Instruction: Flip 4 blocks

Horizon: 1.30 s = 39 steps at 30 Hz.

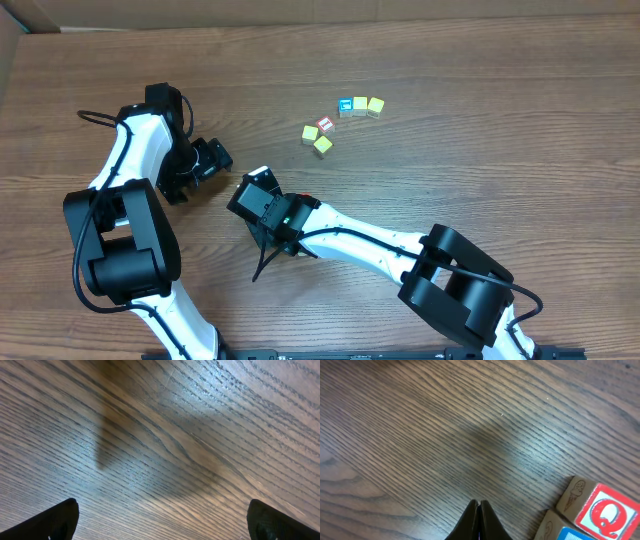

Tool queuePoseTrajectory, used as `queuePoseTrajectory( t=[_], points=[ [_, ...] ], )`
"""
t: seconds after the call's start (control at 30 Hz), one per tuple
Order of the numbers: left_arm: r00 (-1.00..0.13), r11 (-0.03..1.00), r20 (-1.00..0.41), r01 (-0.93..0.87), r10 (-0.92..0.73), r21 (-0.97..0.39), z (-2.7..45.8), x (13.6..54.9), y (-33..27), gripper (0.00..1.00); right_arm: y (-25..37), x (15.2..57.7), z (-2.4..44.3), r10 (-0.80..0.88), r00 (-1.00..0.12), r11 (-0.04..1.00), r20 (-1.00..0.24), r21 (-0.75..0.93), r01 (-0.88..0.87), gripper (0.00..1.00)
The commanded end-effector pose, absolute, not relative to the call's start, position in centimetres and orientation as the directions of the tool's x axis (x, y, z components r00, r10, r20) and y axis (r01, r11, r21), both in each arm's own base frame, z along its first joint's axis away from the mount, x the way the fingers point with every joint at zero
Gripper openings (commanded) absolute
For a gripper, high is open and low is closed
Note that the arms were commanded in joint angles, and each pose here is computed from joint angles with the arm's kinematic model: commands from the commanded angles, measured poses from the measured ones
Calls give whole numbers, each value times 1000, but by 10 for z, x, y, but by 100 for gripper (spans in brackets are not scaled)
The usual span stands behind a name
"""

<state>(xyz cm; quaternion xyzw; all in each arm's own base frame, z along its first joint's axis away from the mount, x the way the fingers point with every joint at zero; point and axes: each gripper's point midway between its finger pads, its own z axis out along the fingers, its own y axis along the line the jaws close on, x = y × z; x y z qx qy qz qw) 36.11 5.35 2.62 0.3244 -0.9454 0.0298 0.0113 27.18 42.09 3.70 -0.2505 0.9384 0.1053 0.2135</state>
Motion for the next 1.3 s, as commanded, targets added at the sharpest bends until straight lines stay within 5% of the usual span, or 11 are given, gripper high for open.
queuePoseTrajectory(
  t=[0.0, 0.57, 1.27],
  points=[
    [-793, 792, 22, -609, -609, -47, 30, 365, 53, 100, 421, 277, 48, -482, -727, 821, -489, 37, -569, 4],
    [-793, 792, 22, -609, -609, -47, 30, 365, 53, 100, 402, 274, 34, -703, -572, 674, -422, -139, -726, 4],
    [-793, 792, 22, -609, -609, -47, 30, 365, 53, 100, 384, 282, 31, -741, -552, 653, -383, -219, -725, 4]
  ],
)
